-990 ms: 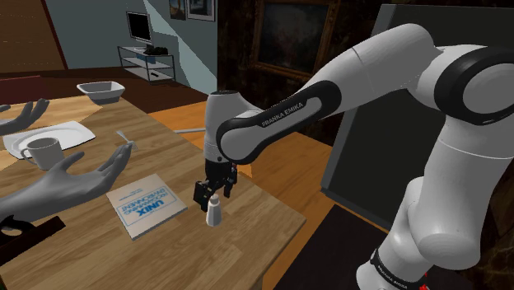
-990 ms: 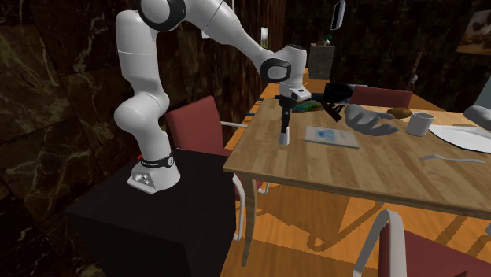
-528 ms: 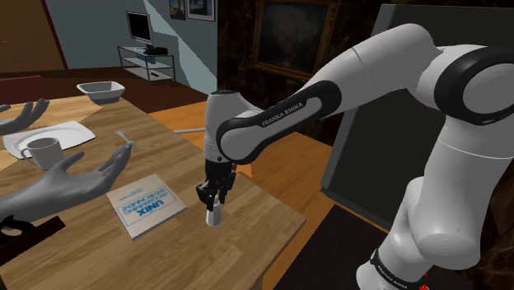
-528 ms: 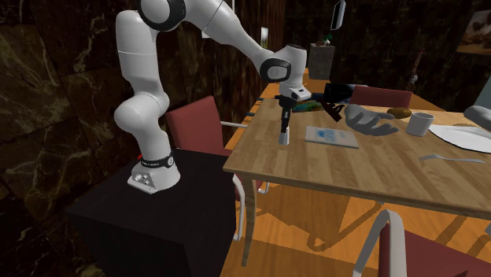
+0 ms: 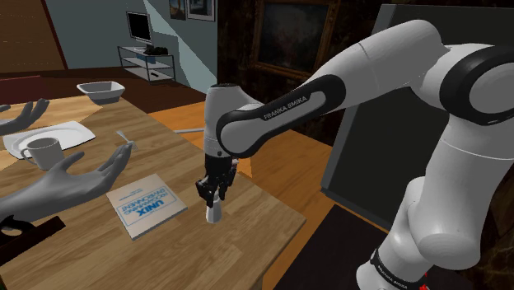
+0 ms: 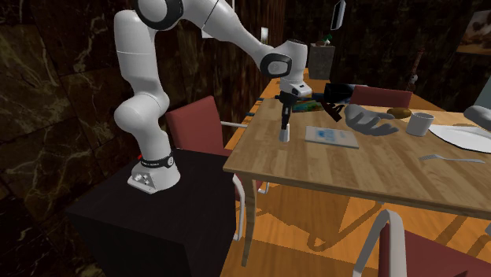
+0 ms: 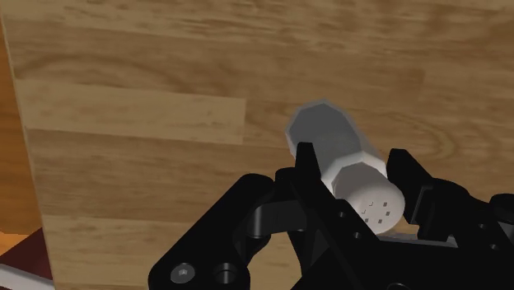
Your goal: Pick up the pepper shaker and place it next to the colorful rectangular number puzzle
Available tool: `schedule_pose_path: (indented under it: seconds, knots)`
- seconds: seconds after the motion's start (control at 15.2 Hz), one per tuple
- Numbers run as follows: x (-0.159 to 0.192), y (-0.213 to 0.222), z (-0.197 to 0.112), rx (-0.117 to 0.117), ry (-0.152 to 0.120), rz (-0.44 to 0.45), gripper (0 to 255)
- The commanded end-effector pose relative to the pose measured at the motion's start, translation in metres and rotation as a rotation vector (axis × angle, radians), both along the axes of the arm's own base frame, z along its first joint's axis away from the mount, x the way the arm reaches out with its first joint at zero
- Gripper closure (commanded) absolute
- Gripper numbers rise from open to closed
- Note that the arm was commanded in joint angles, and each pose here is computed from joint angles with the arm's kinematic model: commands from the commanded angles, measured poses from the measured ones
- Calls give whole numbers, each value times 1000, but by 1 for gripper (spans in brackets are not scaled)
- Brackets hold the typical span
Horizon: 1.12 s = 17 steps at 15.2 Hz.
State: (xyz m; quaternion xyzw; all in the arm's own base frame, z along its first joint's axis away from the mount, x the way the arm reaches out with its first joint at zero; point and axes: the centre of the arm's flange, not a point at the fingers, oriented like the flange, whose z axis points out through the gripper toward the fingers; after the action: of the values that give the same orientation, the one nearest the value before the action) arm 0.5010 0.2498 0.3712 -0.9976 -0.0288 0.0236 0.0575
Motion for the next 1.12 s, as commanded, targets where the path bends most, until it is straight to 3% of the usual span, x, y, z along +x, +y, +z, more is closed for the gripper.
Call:
schedule_pose_path:
  seconds: [0.0,1.06]
  knots:
    - [0,0,10,0,0,0,255]
    - [0,0,94,0,0,0,255]
